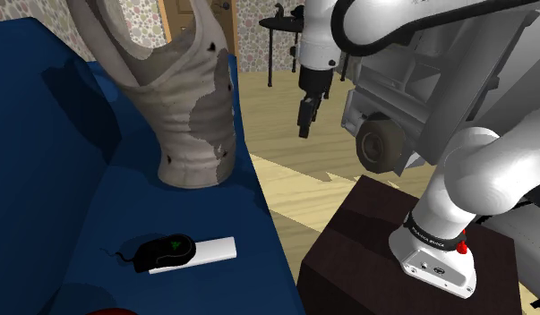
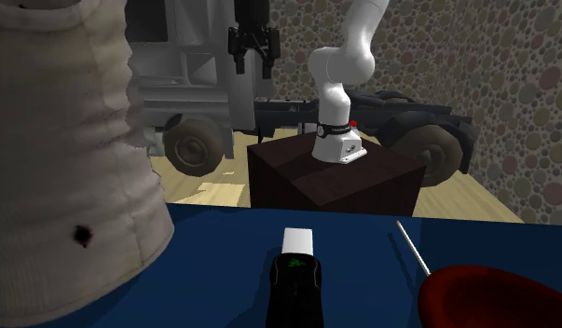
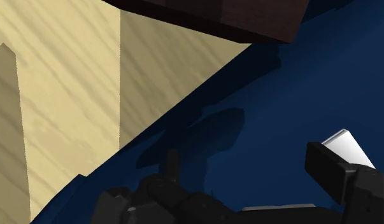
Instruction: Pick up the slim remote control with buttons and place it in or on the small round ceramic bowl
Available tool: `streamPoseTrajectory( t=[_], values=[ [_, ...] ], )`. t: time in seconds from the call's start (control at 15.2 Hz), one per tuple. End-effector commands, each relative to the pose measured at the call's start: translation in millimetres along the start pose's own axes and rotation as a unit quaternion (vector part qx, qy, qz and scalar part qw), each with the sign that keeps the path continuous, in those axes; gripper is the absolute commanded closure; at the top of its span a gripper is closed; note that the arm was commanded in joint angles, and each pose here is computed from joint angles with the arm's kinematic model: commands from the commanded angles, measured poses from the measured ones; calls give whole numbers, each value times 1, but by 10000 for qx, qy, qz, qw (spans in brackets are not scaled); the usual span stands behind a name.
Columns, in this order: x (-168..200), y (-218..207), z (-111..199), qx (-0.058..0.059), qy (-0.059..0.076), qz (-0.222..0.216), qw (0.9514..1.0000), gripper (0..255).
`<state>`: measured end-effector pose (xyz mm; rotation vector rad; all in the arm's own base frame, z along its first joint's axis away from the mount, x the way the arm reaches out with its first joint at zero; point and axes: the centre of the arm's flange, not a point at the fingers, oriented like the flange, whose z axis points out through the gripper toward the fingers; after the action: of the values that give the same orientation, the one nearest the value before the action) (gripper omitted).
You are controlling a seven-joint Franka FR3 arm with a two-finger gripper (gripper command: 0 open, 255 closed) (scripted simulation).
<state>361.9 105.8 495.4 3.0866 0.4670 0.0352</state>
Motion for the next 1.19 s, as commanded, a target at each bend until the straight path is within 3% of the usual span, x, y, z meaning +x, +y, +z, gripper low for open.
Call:
streamPoseTrajectory(
  t=[0.0, 0.53, 1.12],
  values=[
    [13, -13, 16, 21, 29, -153, 9999, 0],
    [67, -79, 73, 95, 108, -761, 9970, 0],
    [119, -161, 136, 178, 198, -1441, 9892, 0]
  ],
)
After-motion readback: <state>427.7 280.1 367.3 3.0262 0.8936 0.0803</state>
